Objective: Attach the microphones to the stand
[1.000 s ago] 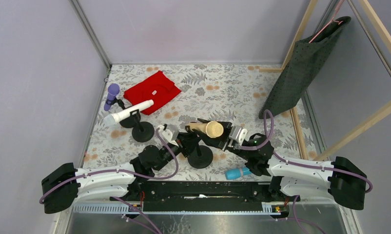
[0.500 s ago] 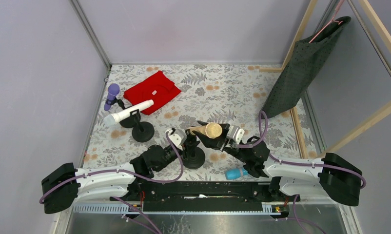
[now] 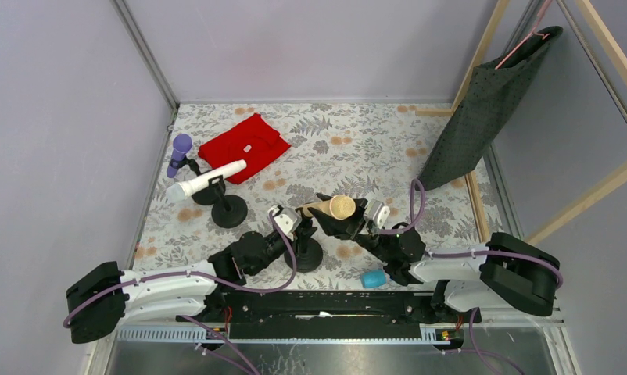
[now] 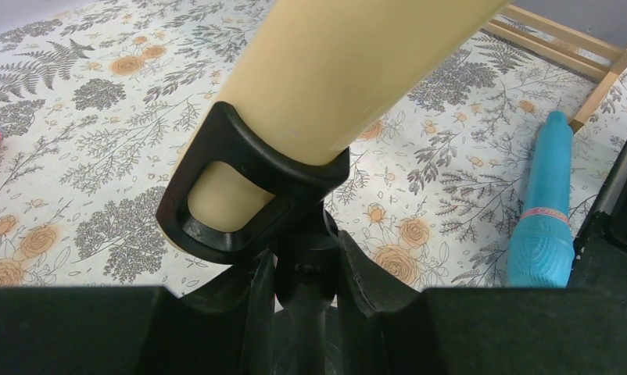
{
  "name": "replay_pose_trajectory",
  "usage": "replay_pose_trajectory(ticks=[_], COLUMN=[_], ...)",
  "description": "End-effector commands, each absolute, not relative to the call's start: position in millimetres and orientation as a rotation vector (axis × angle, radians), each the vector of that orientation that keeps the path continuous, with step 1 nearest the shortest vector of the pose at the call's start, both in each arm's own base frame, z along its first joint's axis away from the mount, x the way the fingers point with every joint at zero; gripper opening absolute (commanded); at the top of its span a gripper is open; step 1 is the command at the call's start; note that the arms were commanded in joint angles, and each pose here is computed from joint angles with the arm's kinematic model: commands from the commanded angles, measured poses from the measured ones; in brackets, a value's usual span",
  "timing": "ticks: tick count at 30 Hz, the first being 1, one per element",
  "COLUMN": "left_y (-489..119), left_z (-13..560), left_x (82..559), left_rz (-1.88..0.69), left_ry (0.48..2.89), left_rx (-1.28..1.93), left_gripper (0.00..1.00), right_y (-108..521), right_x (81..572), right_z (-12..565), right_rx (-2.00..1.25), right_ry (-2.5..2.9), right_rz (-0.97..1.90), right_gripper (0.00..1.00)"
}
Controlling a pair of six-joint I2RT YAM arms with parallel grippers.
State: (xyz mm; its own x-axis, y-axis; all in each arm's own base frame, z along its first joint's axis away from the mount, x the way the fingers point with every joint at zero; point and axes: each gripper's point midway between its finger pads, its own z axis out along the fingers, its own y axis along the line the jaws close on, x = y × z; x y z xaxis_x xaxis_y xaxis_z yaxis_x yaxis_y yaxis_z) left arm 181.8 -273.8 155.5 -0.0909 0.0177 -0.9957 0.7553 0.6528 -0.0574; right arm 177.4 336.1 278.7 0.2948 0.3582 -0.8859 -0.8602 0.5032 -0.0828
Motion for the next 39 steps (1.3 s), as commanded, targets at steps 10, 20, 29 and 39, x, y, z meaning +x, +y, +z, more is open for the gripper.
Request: replay_pose_trajectory(ticks=[10, 20, 29, 39], left_y=[-285, -283, -284, -284], left_z=[321, 321, 322, 320], left_x=[163, 162, 161, 161], left_rz=[-0.952, -0.946, -0.951, -0.956], left_ry=[1.054, 1.047, 1.044, 1.045], left_rx=[0.484, 0.491, 0.495, 0.497], left_gripper=[0.0, 0.0, 0.0, 0.0], right_y=[349, 356, 360, 363], right_x=[180, 181, 184, 186], right_z=[144, 119, 105, 94], right_rx=[-0.811, -0.842, -0.81, -0.807], right_ry=[1.317, 1.395, 1.416, 1.437], right_rz=[0.849, 0.848, 0.861, 0.864], right_gripper=[0.0, 0.0, 0.0, 0.0])
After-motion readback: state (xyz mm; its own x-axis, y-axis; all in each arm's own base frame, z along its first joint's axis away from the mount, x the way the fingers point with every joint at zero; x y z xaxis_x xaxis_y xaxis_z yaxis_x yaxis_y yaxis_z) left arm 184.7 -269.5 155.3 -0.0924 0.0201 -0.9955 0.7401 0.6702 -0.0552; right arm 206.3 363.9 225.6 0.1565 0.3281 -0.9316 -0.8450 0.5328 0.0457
